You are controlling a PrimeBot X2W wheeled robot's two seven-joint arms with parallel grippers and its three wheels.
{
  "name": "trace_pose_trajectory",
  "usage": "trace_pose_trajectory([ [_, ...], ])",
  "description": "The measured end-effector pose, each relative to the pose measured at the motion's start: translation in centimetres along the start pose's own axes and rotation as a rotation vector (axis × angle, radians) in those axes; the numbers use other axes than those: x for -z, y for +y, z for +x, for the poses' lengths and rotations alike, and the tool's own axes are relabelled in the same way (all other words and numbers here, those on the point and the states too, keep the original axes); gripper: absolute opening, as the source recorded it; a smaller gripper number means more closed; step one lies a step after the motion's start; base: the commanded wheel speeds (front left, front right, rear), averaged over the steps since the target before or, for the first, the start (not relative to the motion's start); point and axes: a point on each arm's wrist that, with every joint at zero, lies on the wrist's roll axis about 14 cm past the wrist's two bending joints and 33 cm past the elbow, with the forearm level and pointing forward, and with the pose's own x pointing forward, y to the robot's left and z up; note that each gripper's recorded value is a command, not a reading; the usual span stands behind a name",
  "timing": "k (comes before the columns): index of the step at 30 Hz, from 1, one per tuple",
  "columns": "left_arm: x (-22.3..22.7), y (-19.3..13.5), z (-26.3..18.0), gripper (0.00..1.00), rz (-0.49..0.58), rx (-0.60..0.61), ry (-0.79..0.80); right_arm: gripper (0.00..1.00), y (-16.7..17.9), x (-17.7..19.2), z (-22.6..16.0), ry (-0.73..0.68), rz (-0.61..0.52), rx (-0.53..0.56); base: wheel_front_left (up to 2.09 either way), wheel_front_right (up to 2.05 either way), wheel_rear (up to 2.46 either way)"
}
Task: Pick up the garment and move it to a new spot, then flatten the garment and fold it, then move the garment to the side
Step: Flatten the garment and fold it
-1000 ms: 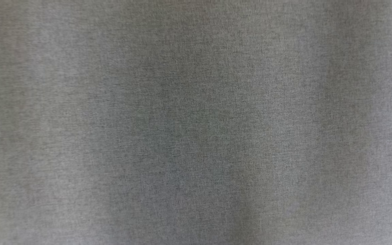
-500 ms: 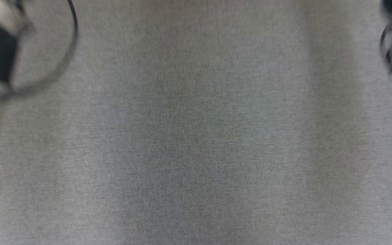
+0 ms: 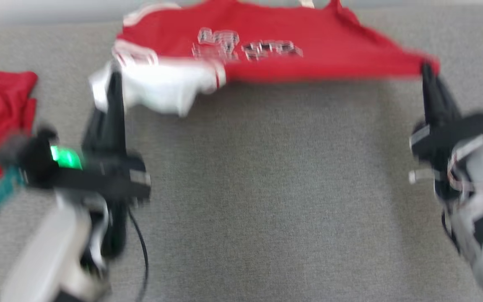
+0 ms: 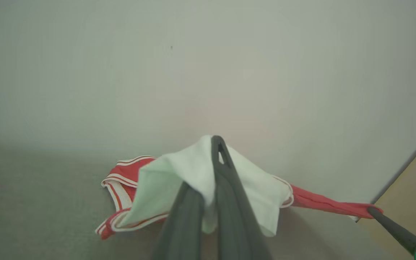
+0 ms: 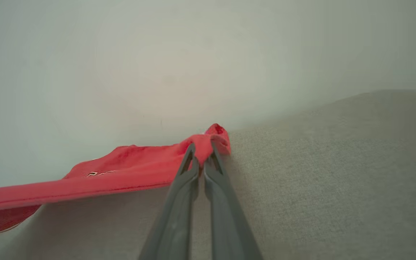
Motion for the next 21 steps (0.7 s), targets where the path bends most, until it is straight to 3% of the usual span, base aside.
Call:
trace_pose_trajectory([
  [8, 3.1, 0.7, -8.6, 0.0, -0.099, -0.143, 0.098, 0.0, -0.8, 5.1, -6.8, 0.093, 0.11, 0.042, 0.0, 0.0, 0.0],
  [15, 5.1, 2.2, -14.9, 0.0, -0.171, -0.299, 0.158, 0.0, -2.7, 8.5, -12.6, 0.171, 0.128, 0.117, 0.0, 0.0, 0.0],
  [21, 6.9, 1.5, -18.3, 0.0, -0.221, -0.345, 0.212, 0.0, -3.2, 9.9, -15.9, 0.206, 0.138, 0.148, 0.0, 0.0, 0.0],
])
